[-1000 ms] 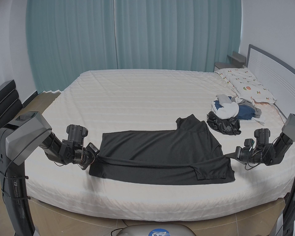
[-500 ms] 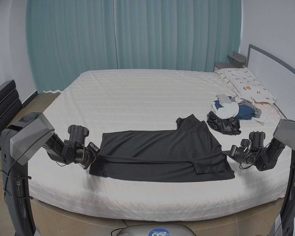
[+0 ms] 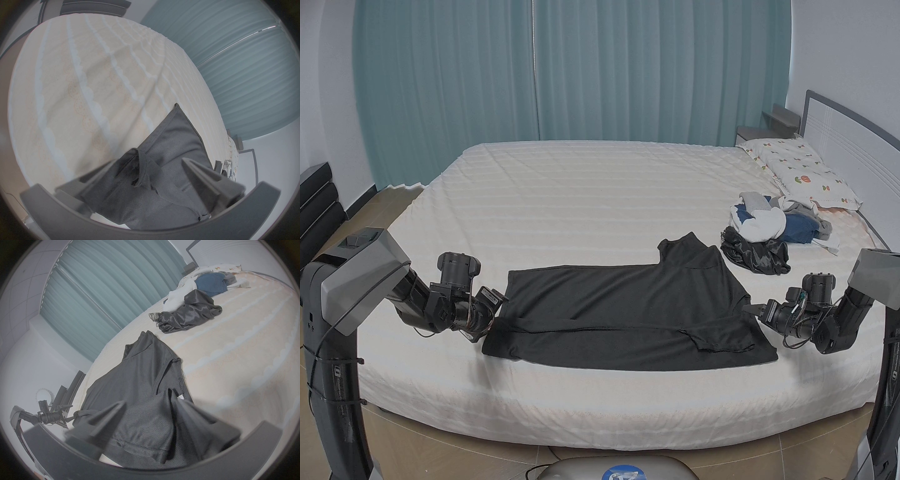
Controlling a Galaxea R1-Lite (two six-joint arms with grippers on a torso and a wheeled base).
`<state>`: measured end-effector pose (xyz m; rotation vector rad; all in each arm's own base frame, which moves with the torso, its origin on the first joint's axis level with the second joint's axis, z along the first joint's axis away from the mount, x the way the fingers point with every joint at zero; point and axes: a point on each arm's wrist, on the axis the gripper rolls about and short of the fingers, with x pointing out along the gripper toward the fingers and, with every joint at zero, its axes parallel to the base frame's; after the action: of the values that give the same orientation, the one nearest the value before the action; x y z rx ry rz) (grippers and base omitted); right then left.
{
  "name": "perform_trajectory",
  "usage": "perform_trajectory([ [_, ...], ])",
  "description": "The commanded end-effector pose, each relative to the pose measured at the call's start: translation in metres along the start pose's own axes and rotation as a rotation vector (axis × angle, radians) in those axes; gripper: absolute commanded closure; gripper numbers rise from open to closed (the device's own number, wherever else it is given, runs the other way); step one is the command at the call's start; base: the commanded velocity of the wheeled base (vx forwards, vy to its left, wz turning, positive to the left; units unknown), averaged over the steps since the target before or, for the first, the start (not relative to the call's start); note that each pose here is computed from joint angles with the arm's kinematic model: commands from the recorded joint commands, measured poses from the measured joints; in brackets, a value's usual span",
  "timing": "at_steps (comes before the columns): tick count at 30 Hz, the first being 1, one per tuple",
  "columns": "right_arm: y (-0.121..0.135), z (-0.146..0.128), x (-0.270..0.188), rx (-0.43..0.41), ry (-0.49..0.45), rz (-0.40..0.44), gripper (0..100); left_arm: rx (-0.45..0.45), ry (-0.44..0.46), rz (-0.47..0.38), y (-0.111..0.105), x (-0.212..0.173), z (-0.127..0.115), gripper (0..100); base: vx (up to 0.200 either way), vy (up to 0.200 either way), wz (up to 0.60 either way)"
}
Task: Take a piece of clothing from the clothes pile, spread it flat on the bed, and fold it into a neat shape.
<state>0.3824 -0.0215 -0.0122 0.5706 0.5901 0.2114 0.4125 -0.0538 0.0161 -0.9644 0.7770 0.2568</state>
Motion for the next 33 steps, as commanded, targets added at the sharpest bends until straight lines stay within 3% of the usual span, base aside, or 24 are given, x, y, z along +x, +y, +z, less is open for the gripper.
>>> perform_trajectory([
  [1, 0.003, 0.002, -0.002, 0.023, -0.027, -0.002, 0, -0.001, 0.002, 0.003, 0.001, -0.001, 0.000, 0, 0.000, 0.000, 0.00],
  [5, 0.013, 0.013, -0.022, 0.089, -0.127, -0.010, 0, -0.008, 0.007, 0.011, 0.004, -0.003, 0.001, 0, 0.000, 0.000, 0.00],
  [12, 0.025, -0.005, -0.076, 0.150, -0.092, -0.051, 0, -0.012, 0.013, 0.007, 0.006, -0.025, -0.002, 0, 0.000, 0.000, 0.00],
  [17, 0.025, -0.015, -0.088, 0.308, -0.067, -0.056, 0, -0.045, 0.027, -0.023, 0.005, -0.033, -0.004, 0, 0.120, 0.000, 0.00],
  [23, 0.020, -0.022, -0.080, 0.327, -0.035, -0.069, 0, -0.058, 0.040, -0.030, 0.005, -0.032, -0.005, 0, 0.200, 0.000, 0.00],
  [33, 0.018, -0.033, -0.074, 0.337, 0.006, -0.082, 0, -0.020, 0.082, -0.025, 0.000, -0.033, -0.023, 0, 0.000, 0.000, 0.00],
])
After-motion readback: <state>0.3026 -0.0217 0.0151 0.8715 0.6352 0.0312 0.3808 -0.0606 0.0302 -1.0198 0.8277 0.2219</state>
